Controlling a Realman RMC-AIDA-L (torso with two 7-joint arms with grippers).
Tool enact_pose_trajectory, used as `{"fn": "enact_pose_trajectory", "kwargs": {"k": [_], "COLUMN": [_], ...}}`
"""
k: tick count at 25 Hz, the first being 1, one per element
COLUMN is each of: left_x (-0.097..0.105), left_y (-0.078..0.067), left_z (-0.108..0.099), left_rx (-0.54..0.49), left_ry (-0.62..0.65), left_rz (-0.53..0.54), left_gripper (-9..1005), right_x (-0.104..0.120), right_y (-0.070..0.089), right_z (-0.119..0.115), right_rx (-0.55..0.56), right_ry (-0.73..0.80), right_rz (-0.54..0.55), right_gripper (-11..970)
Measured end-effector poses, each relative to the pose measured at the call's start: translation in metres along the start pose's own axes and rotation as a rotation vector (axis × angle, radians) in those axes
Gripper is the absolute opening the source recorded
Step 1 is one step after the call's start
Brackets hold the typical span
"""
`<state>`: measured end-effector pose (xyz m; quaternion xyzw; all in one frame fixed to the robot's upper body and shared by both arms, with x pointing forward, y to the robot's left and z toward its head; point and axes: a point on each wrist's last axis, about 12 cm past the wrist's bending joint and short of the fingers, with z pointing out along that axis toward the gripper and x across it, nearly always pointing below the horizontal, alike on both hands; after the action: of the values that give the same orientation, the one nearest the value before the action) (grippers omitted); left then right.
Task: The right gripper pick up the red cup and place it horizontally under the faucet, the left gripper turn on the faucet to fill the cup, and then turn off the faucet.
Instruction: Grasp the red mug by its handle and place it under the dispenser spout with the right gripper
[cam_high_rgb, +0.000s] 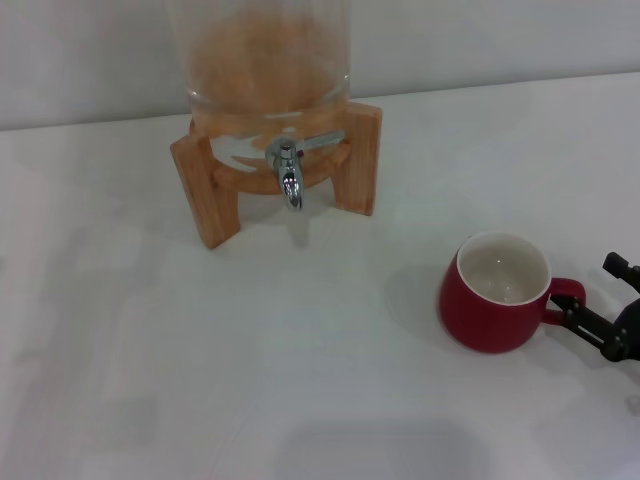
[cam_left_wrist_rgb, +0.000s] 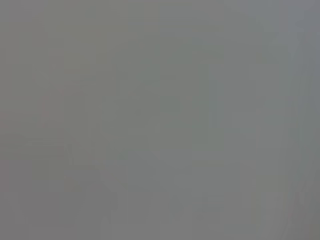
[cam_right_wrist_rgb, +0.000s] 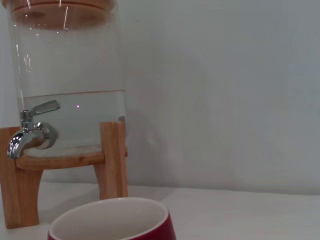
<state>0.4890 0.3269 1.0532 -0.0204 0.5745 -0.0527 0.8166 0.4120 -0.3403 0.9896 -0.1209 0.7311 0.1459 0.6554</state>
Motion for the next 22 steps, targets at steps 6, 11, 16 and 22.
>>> {"fn": "enact_pose_trajectory", "kwargs": {"k": [6, 11, 16, 22], "left_x": [-0.0003, 0.0000, 0.0001, 0.0001], "left_y": [-0.0003, -0.0016, -0.0020, -0.0021], "left_z": [0.0006, 0.0007, 0.0007, 0.0006], "left_rx": [0.001, 0.008, 0.009, 0.010], "left_ry": [-0.002, -0.001, -0.001, -0.001], "left_rz": [-0.001, -0.001, -0.001, -0.001], "left_gripper": [879, 879, 879, 879], "right_x": [0.0003, 0.0004, 0.0003, -0.0003], "right_y": [-0.0010, -0.0016, -0.0016, -0.0013], "right_z": [-0.0005, -0.0008, -0.0006, -0.0002], "right_rx": [0.005, 0.009, 0.009, 0.006], "right_ry": [0.004, 0.004, 0.004, 0.000], "right_rz": [0.001, 0.006, 0.006, 0.005], "right_gripper": [840, 699, 508, 390]}}
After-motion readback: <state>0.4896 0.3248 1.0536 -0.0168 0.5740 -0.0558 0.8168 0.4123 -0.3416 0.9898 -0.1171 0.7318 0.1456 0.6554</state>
